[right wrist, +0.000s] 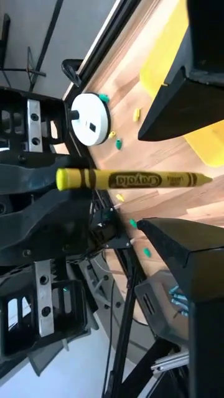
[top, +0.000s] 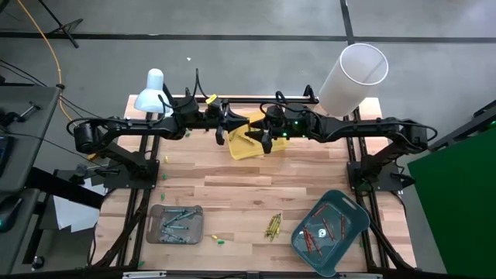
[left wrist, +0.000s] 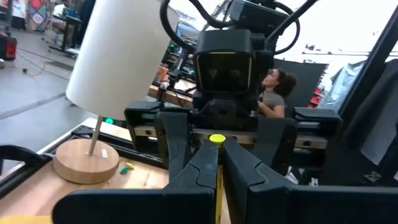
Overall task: Sort crayons
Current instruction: Put the yellow green crayon into the yellow bin
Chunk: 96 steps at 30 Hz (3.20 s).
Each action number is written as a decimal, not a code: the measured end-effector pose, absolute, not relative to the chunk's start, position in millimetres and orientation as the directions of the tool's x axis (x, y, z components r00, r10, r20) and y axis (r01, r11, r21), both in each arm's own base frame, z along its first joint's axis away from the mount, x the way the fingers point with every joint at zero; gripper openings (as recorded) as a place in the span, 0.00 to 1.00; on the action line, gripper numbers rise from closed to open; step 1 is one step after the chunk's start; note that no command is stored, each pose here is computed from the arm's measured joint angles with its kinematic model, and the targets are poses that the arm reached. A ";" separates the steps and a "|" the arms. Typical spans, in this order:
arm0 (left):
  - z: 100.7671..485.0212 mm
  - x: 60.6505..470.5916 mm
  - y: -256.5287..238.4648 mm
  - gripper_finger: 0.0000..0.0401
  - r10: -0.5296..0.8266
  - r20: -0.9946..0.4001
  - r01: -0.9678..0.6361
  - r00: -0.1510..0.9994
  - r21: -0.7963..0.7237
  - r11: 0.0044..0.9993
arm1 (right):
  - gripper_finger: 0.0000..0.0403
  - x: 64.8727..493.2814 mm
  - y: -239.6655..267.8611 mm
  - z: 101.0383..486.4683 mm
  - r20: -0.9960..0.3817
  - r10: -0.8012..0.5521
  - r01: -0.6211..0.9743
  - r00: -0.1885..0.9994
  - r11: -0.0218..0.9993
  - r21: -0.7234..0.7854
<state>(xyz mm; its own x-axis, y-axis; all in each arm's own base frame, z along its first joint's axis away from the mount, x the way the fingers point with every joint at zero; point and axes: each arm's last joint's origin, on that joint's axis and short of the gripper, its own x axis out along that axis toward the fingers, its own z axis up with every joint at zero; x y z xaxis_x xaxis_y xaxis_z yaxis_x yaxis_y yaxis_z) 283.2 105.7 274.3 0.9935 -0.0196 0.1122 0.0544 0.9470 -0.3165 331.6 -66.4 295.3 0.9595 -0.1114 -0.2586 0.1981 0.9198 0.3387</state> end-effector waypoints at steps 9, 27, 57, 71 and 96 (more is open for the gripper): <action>274.3 283.2 105.9 0.00 -0.016 0.112 0.050 0.994 -0.307 0.950 | 0.28 331.7 -66.7 295.1 -0.259 -0.120 0.211 0.958 0.909 0.359; 277.2 223.4 132.3 0.24 0.205 -0.240 -0.289 0.949 -0.400 0.869 | 0.01 273.8 -92.3 294.4 -0.588 -0.259 0.459 0.767 0.861 0.219; 278.3 217.3 123.8 0.30 0.223 -0.292 -0.334 0.930 -0.425 0.841 | 0.07 345.8 -159.3 152.3 -0.894 -0.303 0.866 0.331 0.473 0.161; 278.3 217.1 124.1 0.30 0.225 -0.293 -0.332 0.929 -0.394 0.857 | 0.49 326.1 -146.0 217.4 -0.849 -0.231 0.675 0.475 0.715 0.183; 278.3 217.1 124.1 0.30 0.224 -0.292 -0.332 0.930 -0.402 0.853 | 0.49 324.0 102.4 226.5 -0.888 0.252 -0.628 0.385 0.776 -0.052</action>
